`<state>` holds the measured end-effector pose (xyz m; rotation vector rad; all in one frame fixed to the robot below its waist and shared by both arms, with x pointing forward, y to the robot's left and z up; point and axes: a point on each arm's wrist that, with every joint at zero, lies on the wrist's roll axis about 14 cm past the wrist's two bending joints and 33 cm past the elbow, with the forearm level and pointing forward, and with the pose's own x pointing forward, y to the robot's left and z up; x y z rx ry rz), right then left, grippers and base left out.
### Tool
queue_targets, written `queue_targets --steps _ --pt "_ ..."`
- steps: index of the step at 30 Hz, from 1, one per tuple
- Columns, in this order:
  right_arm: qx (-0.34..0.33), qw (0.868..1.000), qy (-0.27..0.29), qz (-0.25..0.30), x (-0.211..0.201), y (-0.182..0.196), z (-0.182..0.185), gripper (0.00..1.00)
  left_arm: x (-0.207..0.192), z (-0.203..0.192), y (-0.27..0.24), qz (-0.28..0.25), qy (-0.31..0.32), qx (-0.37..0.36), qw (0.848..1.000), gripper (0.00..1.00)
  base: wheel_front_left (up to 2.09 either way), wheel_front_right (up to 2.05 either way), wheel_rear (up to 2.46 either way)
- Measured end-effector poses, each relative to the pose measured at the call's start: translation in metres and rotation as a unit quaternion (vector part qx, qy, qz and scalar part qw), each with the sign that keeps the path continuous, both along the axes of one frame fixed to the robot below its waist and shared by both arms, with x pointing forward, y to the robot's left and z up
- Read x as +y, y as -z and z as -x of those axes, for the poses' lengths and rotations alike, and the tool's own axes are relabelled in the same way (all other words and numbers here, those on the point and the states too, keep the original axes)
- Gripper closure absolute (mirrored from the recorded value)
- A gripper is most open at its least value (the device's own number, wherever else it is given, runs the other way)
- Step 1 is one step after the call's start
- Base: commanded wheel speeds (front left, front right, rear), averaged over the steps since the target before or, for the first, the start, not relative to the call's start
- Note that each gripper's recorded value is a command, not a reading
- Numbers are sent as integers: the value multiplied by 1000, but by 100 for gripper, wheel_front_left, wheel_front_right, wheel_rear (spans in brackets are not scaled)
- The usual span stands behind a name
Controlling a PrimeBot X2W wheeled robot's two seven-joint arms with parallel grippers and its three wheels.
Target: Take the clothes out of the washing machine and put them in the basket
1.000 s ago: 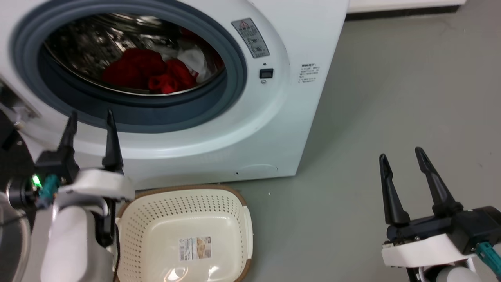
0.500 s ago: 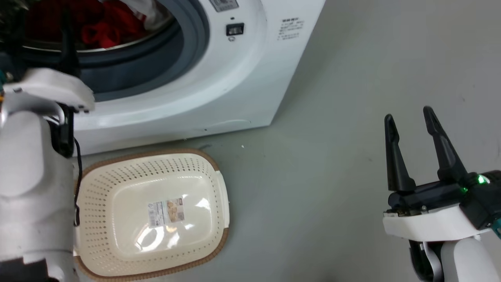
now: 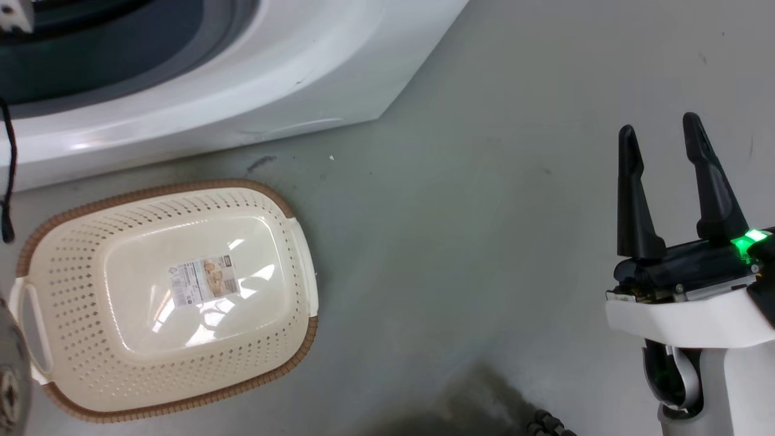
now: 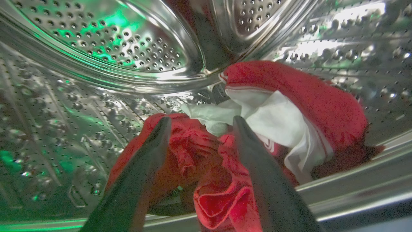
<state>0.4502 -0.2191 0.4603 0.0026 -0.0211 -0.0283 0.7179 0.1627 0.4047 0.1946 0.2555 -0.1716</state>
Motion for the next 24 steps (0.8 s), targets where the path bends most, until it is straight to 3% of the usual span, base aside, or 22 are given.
queue_targets --steps 7,11,24 --pt "19 1000 10 2 -8 21 -10 0 -2 -15 52 -52 3 136 989 0 0 0 0" --pt "28 1000 12 0 -10 31 -13 0 2 -18 72 -54 -5 205 977 0 0 0 0" --pt "51 998 23 1 -20 54 -17 0 2 -28 113 -82 -12 338 937 0 0 0 0"
